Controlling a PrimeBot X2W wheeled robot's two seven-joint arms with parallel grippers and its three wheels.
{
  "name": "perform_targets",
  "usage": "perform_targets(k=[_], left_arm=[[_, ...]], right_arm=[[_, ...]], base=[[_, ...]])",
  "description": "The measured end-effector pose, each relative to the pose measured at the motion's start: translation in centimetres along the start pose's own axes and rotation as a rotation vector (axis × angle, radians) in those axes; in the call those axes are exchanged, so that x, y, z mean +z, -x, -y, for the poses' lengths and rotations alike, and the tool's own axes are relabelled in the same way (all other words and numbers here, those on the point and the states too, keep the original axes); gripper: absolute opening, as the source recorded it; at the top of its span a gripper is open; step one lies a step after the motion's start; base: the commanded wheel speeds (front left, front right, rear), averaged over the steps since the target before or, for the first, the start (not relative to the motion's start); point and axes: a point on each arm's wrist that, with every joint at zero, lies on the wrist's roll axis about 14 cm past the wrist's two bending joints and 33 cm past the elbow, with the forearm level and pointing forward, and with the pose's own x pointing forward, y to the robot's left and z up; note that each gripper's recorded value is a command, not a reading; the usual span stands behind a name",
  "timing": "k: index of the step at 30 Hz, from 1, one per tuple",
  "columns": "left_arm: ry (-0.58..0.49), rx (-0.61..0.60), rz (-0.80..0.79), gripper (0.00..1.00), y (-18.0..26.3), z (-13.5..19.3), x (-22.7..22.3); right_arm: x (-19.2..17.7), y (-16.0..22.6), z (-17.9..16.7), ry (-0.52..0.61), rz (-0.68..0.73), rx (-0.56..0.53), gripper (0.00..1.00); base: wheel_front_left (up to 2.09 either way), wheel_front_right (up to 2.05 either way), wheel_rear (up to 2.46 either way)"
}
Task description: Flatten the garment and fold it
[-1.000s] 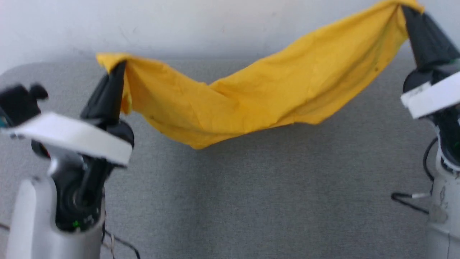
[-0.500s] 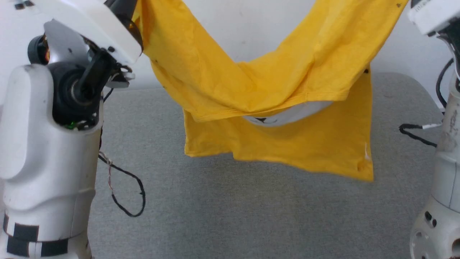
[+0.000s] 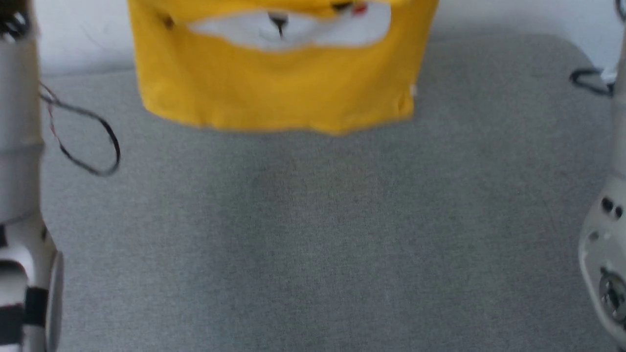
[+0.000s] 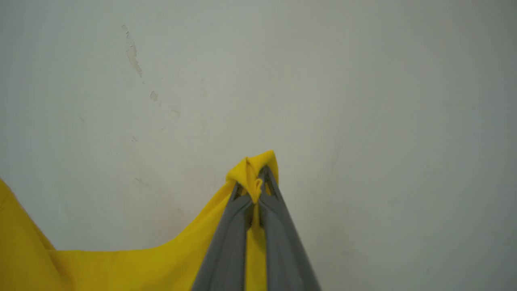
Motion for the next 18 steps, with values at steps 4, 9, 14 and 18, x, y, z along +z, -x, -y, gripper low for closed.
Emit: perform_targets(k=[4,9,14,18], left_arm=[[0.009,0.006,0.123,0.00,-3.2,-1.5,1.1],[0.009,-0.018,0.156,0.00,-6.4,-3.4,-1.8],[0.069,0.003,0.101,0.00,-8.5,-7.1,-8.1],[0.130,0.024,0.014,0.00,-9.2,-9.8,-14.3]], right_arm=[[-0.6,-3.6,0.9,0.028,0.044,-0.025,0.00],[-4.8,-7.2,2.0,0.055,0.025,-0.052,0.00],[-11.7,-9.6,2.9,0.044,-0.048,-0.070,0.00],[-18.1,-10.6,3.0,0.025,-0.131,-0.068,0.00]], base=[[0.00,0.00,0.00],[0.00,0.00,0.00],[0.00,0.00,0.00],[0.00,0.00,0.00]])
